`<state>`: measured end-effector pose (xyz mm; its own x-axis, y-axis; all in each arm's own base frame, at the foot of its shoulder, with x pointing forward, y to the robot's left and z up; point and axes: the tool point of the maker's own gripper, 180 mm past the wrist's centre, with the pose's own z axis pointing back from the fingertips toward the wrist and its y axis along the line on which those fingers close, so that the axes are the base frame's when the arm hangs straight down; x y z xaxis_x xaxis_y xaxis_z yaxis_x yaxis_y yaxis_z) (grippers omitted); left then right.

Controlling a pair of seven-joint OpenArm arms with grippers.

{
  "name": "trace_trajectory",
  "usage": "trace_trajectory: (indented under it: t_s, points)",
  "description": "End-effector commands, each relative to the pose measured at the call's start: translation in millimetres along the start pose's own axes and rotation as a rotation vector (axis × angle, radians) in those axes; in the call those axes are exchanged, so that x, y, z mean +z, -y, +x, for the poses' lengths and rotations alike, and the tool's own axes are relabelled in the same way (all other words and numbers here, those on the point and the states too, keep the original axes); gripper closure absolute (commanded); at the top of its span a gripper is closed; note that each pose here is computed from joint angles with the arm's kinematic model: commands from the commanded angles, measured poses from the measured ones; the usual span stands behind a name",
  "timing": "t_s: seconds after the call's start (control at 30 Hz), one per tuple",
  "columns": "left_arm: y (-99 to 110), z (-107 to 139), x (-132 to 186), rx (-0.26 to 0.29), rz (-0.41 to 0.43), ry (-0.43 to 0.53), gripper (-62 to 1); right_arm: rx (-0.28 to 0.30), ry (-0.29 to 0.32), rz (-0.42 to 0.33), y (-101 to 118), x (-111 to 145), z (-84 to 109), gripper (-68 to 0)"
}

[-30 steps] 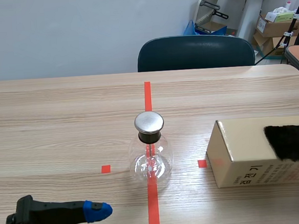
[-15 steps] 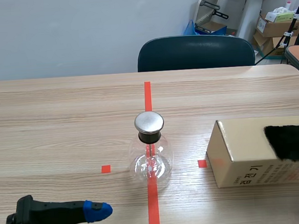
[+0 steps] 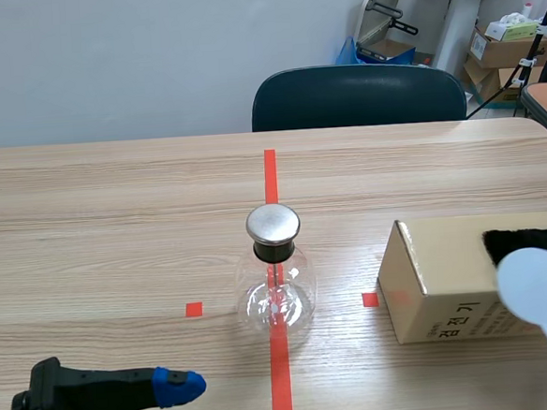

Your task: Do the electroscope experiment

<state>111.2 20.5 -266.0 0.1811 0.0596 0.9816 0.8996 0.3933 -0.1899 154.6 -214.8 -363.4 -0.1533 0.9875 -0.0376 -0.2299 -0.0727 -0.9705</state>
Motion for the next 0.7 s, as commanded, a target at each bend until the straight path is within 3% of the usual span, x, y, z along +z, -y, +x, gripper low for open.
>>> trace_trajectory:
  t_s: [0.0,0.07,0.13,0.2,0.33,0.4,0.47,0.67]
  points:
    - [4.6,4.5,-2.5,0.015,-0.009,0.021,-36.2,0.015,-0.101,-0.053,11.7,0.9,-20.3,-2.0]
    - [4.6,4.5,-2.5,0.015,-0.009,0.021,-36.2,0.014,-0.185,-0.054,12.0,2.9,-35.3,-2.0]
    - [4.6,4.5,-2.5,0.015,-0.009,0.021,-36.2,0.015,-0.183,-0.053,11.9,2.8,-35.1,-2.0]
    - [4.6,4.5,-2.5,0.015,-0.009,0.021,-36.2,0.018,-0.099,-0.052,11.5,0.6,-19.8,-2.0]
    - [4.6,4.5,-2.5,0.015,-0.009,0.021,-36.2,0.025,0.155,-0.049,10.5,1.9,25.8,-2.0]
    - [4.6,4.5,-2.5,0.015,-0.009,0.021,-36.2,0.026,0.208,-0.049,10.2,3.6,35.3,-2.0]
    - [4.6,4.5,-2.5,0.015,-0.009,0.021,-36.2,0.023,0.174,-0.047,9.9,3.3,29.2,-2.0]
    - [4.6,4.4,-2.5,0.015,-0.009,0.02,-36.2,0.012,-0.135,-0.052,11.4,2.3,-26.3,-2.0]
